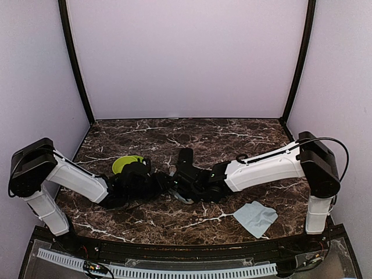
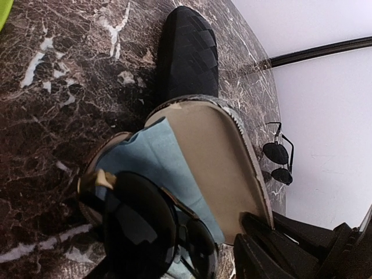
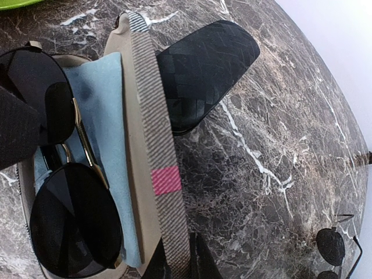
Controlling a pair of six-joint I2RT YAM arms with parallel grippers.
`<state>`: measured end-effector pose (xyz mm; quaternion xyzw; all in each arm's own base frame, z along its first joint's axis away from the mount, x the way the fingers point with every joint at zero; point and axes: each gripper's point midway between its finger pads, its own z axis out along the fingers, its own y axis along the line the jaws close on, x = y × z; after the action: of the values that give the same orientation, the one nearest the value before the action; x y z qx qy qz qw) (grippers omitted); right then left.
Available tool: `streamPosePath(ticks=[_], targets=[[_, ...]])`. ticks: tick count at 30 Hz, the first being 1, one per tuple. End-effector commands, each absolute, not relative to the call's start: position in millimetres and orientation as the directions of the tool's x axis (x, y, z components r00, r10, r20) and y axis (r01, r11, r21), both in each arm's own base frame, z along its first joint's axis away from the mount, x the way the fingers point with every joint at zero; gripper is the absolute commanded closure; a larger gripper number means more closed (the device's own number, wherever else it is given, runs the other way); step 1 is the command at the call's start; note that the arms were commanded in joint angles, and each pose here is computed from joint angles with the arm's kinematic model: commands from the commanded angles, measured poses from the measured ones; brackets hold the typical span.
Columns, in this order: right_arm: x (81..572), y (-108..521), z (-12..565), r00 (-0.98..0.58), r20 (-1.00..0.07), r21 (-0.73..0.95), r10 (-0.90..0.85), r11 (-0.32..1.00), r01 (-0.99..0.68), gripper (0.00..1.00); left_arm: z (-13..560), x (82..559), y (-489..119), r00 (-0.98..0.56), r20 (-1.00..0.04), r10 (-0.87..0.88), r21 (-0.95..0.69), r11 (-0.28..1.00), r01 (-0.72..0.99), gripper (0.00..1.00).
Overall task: Organize the sunglasses
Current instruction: Place the sunglasses in the sunglasses case.
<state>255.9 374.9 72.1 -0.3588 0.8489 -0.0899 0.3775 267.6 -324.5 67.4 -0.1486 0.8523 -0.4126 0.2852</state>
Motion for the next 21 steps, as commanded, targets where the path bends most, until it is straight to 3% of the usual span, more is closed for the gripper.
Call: streamPosePath(ticks=[1,12,21], targets=[[262.6,387.0,91.4,-0.44,-0.648,-0.398,-0.622,0.768,-0.501,1.0,60.5,264.7,-306.8,-0.782,-0.368,-0.503,-0.76,0.648,-0.059,0.41],[261.0,386.7,89.8,-0.442,-0.646,-0.398,-0.622,0.769,-0.501,1.0,61.7,261.6,-298.1,-0.776,-0.381,-0.503,-0.75,0.659,-0.058,0.4],[260.2,382.3,90.1,-0.418,-0.632,-0.429,-0.652,0.744,-0.511,1.0,90.8,261.2,-299.8,-0.759,-0.506,-0.409,-0.713,0.693,0.102,0.39]])
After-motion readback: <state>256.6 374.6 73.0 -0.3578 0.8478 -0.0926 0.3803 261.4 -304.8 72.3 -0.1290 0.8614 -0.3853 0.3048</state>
